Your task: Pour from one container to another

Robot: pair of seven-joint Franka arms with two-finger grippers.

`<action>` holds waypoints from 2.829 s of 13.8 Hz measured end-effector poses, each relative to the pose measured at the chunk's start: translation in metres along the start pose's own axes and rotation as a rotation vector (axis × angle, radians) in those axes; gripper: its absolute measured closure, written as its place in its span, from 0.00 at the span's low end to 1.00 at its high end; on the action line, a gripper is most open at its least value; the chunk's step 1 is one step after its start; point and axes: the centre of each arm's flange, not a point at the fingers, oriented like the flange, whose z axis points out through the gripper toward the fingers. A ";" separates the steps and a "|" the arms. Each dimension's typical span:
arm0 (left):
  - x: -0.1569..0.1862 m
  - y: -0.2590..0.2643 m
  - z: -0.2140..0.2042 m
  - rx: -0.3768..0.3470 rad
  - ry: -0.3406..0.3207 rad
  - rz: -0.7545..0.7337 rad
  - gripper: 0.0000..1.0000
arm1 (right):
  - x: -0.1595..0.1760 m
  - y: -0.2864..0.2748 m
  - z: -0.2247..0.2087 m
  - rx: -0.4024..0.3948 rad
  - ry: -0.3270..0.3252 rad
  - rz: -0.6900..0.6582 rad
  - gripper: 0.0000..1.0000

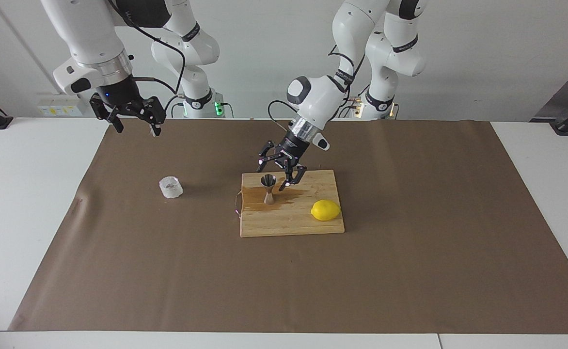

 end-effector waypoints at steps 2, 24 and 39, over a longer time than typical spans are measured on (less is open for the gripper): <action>-0.012 0.003 -0.011 0.014 -0.017 0.013 0.00 | 0.000 0.000 0.000 0.000 0.000 0.000 0.00; -0.016 0.310 -0.153 0.242 0.467 1.006 0.00 | 0.000 0.000 0.000 0.000 0.000 0.000 0.00; 0.013 0.399 -0.245 0.471 0.610 1.824 0.00 | 0.000 0.000 0.000 0.000 0.000 0.001 0.00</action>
